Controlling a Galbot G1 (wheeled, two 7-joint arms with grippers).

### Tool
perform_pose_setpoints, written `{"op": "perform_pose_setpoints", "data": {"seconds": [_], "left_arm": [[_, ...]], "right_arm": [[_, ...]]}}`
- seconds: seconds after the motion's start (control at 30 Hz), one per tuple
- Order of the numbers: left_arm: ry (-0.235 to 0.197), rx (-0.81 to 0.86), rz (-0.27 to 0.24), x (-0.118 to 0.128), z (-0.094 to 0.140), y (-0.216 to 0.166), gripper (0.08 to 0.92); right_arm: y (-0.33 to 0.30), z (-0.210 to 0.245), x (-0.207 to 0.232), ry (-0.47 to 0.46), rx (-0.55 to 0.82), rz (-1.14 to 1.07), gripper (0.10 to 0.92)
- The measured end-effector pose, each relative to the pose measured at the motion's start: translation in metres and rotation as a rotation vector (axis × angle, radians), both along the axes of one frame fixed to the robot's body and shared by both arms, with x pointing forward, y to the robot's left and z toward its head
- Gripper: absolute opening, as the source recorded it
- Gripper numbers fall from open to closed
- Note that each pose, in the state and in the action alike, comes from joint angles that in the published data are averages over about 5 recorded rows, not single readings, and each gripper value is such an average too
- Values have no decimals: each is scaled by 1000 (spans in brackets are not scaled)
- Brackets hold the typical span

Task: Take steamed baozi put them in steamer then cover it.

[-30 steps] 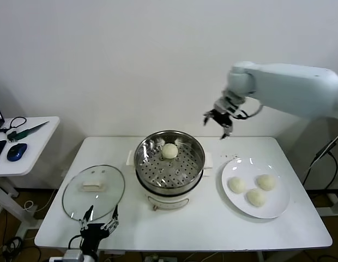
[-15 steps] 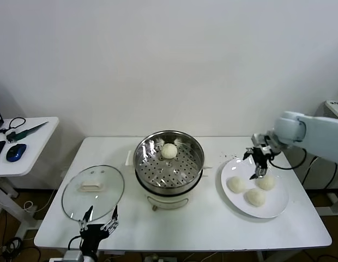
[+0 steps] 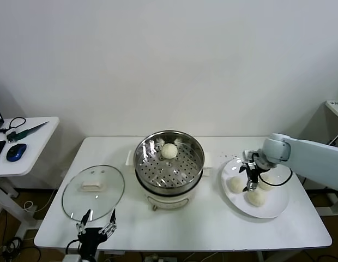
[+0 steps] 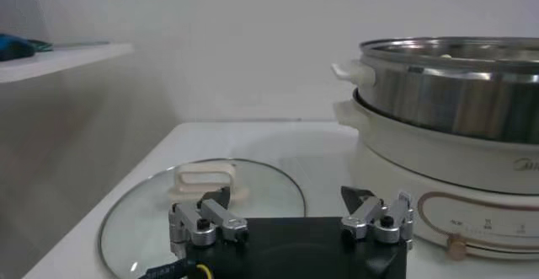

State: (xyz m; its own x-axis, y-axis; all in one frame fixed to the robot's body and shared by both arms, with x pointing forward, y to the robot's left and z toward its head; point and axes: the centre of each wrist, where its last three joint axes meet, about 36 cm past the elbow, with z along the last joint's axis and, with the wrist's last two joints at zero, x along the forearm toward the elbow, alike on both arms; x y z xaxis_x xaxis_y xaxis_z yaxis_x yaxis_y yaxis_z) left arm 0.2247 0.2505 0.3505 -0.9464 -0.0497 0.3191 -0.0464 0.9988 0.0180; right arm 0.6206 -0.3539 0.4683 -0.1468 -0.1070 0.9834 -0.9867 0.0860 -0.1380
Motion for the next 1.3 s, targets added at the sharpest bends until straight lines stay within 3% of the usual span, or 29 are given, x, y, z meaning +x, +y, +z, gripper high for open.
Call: {"op": "perform_pose_setpoints", "data": {"seconds": [0.1,0.37,0.67,0.83,1.03,1.3], "left_arm": [[0,0,1,0,0,-1,823],[-2,0,3,1,0,-1,823],[-4,-1,3,-1,1,-2,823],[-7,-1,-2,-2,3,-4,823],[-14,1,-13,-2,6,-6,823],[-27,-4,-24,0,12,-9,823]], "right_arm": [[4,-7,2,-1,-2,-4,818],[11,-13,8,-6,-5,-6,700],[10,6,13,-1,10,-2,670],[16,54,25,-18,10,38,670],[37,145,36,-66,22,84,670],[116,240,22,-135,117,158,670]]}}
